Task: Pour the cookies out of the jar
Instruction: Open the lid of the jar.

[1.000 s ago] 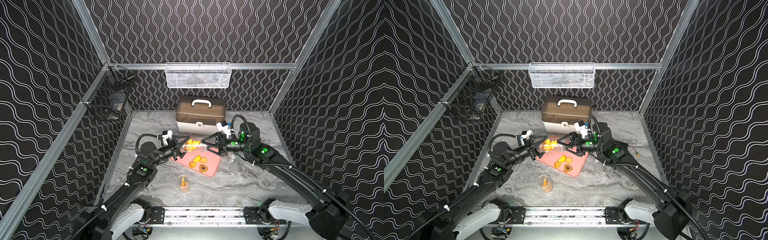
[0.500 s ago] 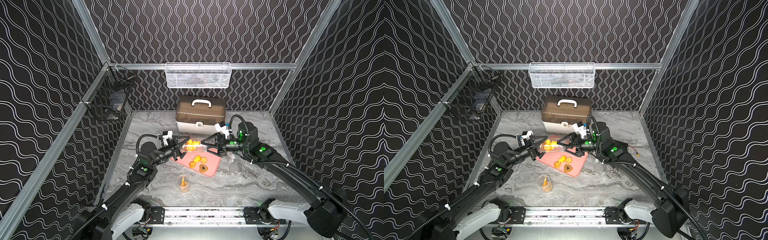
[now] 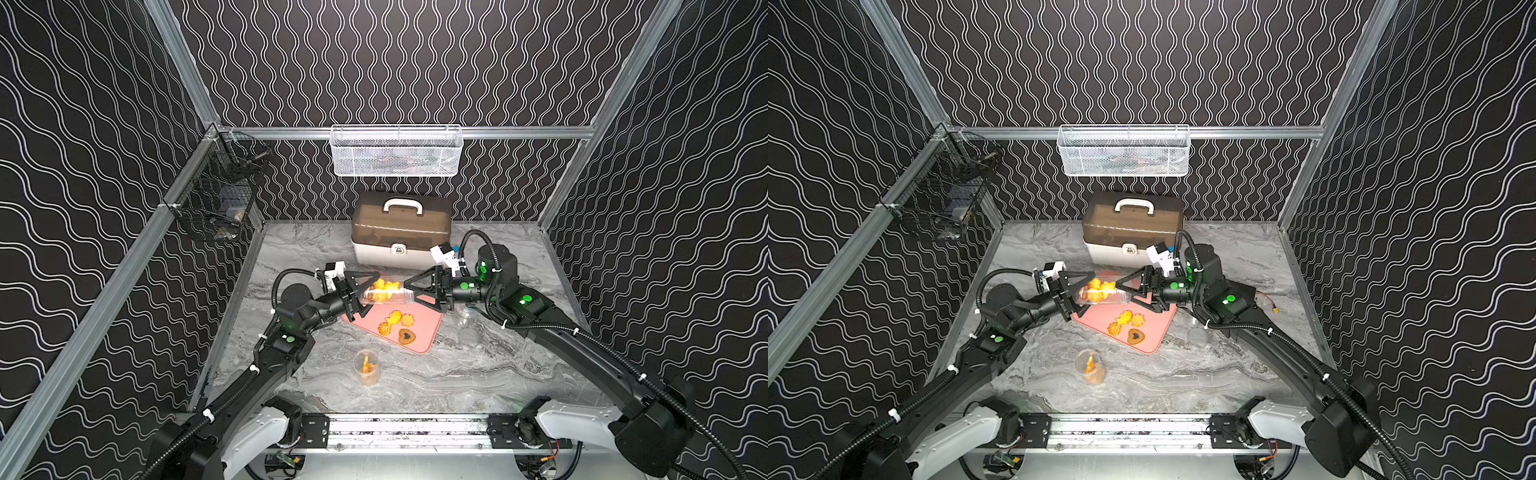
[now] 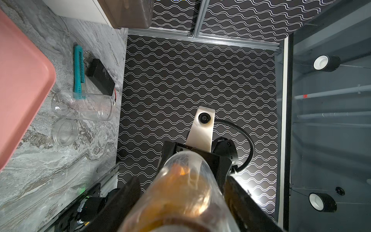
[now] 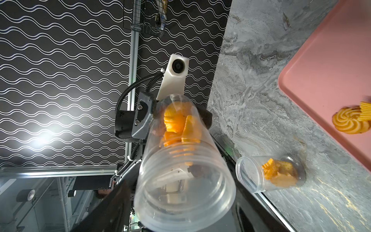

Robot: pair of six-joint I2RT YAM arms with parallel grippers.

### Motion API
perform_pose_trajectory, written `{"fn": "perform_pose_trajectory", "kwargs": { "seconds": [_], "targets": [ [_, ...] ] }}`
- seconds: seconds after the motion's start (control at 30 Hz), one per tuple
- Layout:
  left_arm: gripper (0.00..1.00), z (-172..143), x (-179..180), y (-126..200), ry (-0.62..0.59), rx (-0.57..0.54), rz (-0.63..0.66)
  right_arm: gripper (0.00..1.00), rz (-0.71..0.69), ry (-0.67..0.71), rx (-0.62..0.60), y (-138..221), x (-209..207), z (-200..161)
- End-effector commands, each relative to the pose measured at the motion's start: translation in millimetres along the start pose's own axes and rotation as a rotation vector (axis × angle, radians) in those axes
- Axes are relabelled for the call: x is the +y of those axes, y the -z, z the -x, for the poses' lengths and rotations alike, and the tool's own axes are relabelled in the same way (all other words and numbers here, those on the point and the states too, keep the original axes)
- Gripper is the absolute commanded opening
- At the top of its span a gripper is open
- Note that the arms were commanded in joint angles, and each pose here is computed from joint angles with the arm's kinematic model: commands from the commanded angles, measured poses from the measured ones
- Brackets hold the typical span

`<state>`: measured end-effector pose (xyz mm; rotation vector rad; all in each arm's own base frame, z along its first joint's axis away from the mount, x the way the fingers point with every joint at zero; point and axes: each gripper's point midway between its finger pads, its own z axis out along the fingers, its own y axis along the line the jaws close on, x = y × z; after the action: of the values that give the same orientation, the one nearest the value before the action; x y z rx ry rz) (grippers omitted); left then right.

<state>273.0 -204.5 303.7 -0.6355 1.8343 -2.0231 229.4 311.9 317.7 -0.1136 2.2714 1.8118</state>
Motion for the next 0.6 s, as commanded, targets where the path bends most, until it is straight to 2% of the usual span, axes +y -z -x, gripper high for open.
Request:
{"fn": "perform_pose_trajectory", "kwargs": {
  "seconds": [0.0, 0.57],
  "targets": [
    [0.67, -6.3, -18.2, 0.4, -0.027, 0.027, -0.059, 0.77, 0.033, 0.020, -0.014, 1.1, 9.0, 3.2],
    [0.66, -6.3, -14.7, 1.2, -0.020, 0.025, -0.053, 0.73, 0.000, 0.037, -0.024, 5.6, 2.0, 2.5]
  ]
}}
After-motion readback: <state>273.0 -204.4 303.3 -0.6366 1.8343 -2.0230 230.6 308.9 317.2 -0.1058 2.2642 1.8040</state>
